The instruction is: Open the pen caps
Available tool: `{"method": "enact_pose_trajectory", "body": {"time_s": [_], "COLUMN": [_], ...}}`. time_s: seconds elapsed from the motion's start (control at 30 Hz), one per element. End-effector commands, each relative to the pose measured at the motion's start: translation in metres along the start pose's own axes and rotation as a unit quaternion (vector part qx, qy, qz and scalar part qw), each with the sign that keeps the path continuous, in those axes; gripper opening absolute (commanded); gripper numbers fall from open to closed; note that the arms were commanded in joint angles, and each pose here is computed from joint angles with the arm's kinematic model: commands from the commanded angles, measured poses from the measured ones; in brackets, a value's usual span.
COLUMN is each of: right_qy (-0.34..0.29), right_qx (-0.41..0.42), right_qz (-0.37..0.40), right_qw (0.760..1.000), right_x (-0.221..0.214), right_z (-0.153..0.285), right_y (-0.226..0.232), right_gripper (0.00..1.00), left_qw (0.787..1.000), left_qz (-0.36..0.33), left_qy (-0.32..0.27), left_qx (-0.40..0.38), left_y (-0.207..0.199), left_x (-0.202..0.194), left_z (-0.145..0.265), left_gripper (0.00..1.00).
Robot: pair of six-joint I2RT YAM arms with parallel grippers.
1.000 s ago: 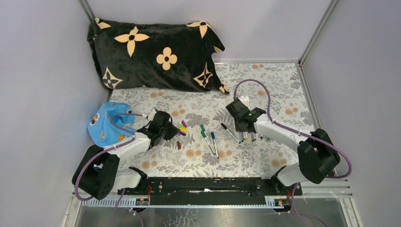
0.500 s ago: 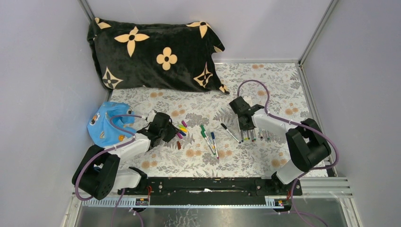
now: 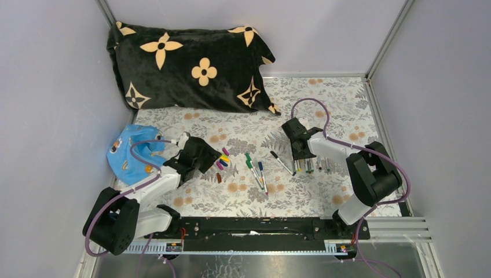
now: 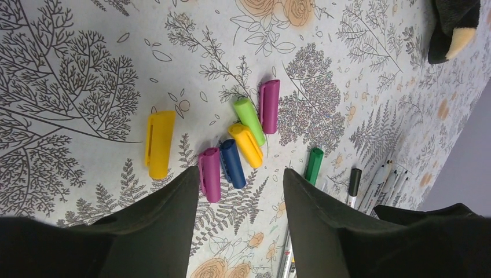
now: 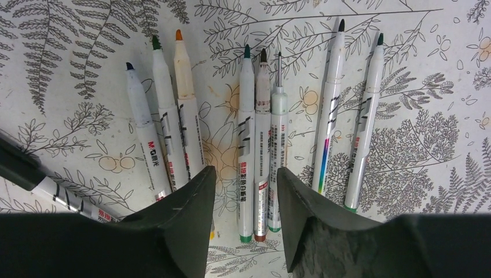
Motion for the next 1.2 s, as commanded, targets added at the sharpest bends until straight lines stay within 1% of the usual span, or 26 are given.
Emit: {"method": "enact_pose_trajectory", "body": {"time_s": [0.0,0.27,0.4,0.5,0.63,1.0,1.17], "right_qy": [-0.041,-0.085,-0.087,-0.064,-0.035,0.0,0.015], "right_qx": [-0.003,0.01,0.074,0.121,0.147,0.178,0.178], "right_qz": [-0.008,0.028,0.076,0.122,0.151,0.173,0.175], "right_qw": [0.999,0.996,0.991,0.983,0.977,0.969,0.968], "right_x": [0.024,0.036,0.034,0.025,0.014,0.001,-0.006], "right_z": [0.016,0.057,0.072,0.077,0.07,0.05,0.038], "right_y": [-0.007,-0.005,0.021,0.043,0.06,0.078,0.081], "right_gripper": [0.5,0.51,0.51,0.51,0.51,0.49,0.48], "left_qw": [1.0,1.0,0.999,0.999,0.999,0.997,0.997], "left_qz": [0.002,0.008,0.01,0.012,0.013,0.022,0.024], "left_qy": [-0.015,-0.013,-0.011,-0.009,-0.005,0.001,0.001], "left_qx": [-0.002,-0.021,-0.031,-0.04,-0.048,-0.067,-0.071], "left_y": [-0.005,-0.014,-0.017,-0.02,-0.023,-0.03,-0.031], "left_x": [0.006,0.007,0.007,0.007,0.007,0.007,0.007], "left_z": [0.004,0.01,0.013,0.015,0.018,0.025,0.026], "left_gripper": [0.61,0.61,0.62,0.62,0.62,0.62,0.62]}}
Point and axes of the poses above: each gripper's point midway between its finger pads, its own z axis back along the fingers, its own y axis along the line the jaws close on, x = y × z, the point moved 5 cm from there along z, back along the fingers, and after that the axes turned 4 degrees about z, right-handed, at the moved point
